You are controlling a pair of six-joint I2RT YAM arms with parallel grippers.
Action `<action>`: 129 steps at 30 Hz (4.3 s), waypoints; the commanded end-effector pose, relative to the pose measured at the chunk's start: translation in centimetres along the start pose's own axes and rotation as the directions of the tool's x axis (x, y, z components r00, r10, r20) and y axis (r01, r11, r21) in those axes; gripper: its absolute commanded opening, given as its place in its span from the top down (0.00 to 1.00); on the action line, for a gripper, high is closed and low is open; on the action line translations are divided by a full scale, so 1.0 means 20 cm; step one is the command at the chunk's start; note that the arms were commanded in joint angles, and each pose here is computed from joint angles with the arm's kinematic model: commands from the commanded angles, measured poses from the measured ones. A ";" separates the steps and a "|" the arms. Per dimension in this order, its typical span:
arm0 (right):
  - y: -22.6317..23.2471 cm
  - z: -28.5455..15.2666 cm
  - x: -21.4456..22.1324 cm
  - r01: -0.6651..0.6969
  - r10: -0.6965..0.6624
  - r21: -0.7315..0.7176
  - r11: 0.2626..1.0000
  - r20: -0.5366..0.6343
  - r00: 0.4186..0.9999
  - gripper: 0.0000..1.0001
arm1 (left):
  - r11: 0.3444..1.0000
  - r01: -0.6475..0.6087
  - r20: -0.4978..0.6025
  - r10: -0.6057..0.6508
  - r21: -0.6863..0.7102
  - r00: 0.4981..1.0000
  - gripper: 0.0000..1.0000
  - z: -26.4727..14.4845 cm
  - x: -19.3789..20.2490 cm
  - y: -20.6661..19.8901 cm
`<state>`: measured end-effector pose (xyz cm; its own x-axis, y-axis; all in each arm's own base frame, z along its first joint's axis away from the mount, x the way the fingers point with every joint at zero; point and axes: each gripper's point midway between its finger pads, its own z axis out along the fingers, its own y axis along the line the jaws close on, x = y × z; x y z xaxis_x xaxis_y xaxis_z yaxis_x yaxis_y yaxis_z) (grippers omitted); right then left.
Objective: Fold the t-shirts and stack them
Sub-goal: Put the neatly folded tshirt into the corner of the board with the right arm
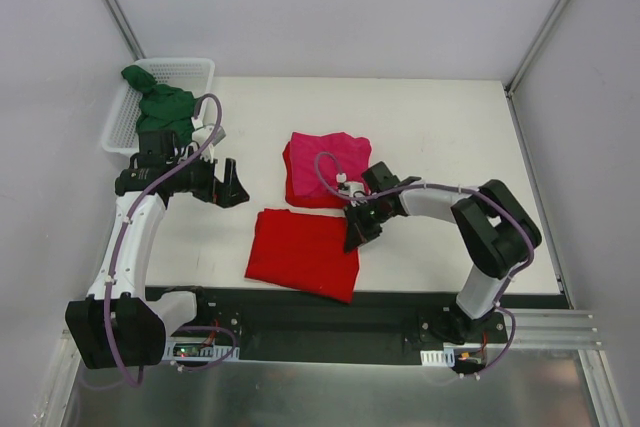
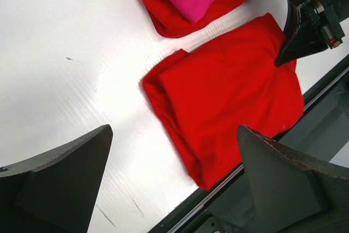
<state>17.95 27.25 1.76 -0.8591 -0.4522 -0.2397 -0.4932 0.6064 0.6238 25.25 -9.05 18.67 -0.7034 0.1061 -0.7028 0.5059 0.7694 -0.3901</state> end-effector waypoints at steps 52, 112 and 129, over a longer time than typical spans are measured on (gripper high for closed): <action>-0.09 -0.31 -0.16 0.128 -0.125 0.135 0.983 -0.027 0.992 0.99 | 0.969 0.245 -0.509 -0.230 -0.038 0.829 0.01 0.63 0.43 0.04; -0.03 -0.31 -0.24 0.110 -0.113 0.092 0.990 0.027 0.993 0.99 | 0.897 0.436 -0.619 -0.300 0.075 0.725 1.00 0.77 0.52 -0.24; 0.01 -0.37 -0.03 0.268 -0.260 0.087 0.960 -0.089 0.961 0.99 | 0.922 0.336 -0.533 -0.189 0.194 0.825 1.00 0.63 0.30 -0.35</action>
<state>21.06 23.53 6.20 -0.7482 -0.5904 -0.3026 -0.6544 0.5818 0.4830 26.33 -21.78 8.00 -0.9563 0.2344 -0.1748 0.2891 0.6690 -0.6848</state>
